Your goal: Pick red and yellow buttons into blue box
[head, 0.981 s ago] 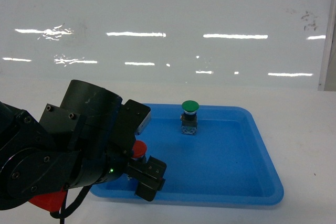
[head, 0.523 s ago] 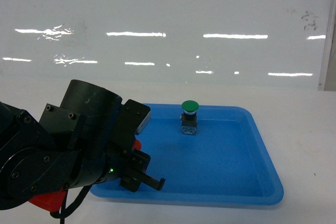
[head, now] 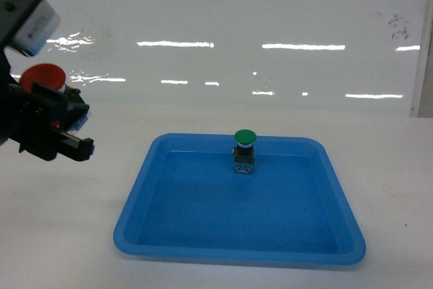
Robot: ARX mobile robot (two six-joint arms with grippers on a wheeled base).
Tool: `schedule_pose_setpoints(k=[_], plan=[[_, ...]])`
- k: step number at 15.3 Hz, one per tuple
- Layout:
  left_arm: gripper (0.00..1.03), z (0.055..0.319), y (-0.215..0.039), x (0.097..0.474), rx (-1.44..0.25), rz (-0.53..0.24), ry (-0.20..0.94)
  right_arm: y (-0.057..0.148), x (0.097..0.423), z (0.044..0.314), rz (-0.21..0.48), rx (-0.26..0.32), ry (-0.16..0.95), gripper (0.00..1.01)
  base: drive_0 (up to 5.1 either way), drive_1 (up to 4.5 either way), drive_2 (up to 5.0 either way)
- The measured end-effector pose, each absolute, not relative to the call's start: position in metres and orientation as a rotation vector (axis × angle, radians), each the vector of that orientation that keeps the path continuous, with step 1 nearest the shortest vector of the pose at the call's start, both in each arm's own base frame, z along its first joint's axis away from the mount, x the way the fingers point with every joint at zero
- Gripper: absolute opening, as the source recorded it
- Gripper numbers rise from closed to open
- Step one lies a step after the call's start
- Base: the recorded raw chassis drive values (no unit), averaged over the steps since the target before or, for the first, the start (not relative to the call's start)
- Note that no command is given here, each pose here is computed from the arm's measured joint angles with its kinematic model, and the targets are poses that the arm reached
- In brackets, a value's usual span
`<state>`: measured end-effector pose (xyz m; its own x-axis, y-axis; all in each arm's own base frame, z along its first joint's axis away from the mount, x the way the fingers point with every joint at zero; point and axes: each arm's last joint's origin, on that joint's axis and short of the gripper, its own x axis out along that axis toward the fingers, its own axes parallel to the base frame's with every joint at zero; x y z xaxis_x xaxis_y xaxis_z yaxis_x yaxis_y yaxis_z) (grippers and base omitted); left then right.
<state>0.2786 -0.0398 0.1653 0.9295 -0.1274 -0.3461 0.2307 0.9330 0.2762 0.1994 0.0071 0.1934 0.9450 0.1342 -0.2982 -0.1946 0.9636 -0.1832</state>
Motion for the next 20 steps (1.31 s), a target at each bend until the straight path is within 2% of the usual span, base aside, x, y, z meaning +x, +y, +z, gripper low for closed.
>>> schedule_pose_setpoints(k=[3, 8, 20], plan=[[0.25, 0.189, -0.04, 0.251, 0.317, -0.187, 0.233, 0.007, 0.199, 0.193, 0.169, -0.213, 0.288, 0.29, 0.0, 0.0, 0.0], [0.25, 0.195, -0.036, 0.197, 0.314, -0.207, 0.187, 0.007, 0.199, 0.193, 0.169, -0.213, 0.288, 0.29, 0.0, 0.0, 0.0], [0.25, 0.193, -0.035, 0.194, 0.314, -0.205, 0.189, 0.007, 0.2, 0.192, 0.17, -0.212, 0.294, 0.29, 0.0, 0.0, 0.0]])
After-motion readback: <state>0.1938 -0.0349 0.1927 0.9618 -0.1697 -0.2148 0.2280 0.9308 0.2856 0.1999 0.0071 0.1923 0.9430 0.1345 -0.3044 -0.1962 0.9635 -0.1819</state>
